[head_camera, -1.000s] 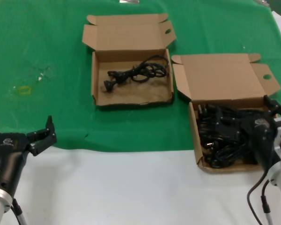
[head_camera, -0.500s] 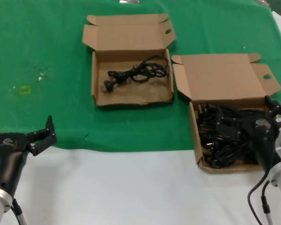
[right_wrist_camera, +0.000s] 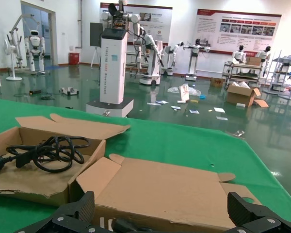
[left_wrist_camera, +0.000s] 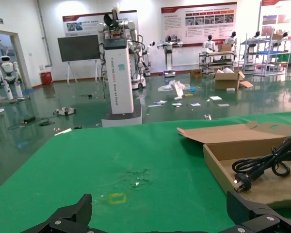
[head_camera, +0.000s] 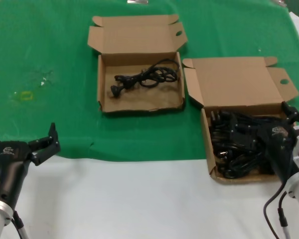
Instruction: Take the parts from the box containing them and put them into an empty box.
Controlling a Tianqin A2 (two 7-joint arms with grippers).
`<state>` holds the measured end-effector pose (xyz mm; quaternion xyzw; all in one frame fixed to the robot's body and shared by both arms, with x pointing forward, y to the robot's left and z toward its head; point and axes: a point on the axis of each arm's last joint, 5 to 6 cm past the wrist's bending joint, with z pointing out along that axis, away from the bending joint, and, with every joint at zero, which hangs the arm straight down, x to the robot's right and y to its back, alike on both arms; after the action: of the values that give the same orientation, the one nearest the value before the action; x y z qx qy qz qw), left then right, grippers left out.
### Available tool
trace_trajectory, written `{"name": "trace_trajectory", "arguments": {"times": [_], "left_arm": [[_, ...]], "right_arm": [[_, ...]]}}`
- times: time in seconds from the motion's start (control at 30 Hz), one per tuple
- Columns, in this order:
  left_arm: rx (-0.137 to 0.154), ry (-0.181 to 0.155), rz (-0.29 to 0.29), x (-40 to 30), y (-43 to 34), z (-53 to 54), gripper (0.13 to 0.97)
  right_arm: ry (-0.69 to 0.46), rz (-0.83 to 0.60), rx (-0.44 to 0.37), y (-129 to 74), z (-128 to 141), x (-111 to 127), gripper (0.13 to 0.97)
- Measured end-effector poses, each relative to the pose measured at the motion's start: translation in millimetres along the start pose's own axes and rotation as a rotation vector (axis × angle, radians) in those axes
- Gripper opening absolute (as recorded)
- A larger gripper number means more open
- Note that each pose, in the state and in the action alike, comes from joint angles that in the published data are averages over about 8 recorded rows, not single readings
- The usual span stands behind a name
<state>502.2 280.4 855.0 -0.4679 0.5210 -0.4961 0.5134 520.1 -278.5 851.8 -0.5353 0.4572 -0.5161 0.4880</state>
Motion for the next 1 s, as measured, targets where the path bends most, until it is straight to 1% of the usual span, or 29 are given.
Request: {"name": "trace_trajectory", "arguments": {"times": [1.0], "left_arm": [[0.0, 0.0, 0.0, 0.0, 0.0, 0.0, 0.966]], "right_arm": [[0.0, 0.0, 0.0, 0.0, 0.0, 0.0, 0.966]]}}
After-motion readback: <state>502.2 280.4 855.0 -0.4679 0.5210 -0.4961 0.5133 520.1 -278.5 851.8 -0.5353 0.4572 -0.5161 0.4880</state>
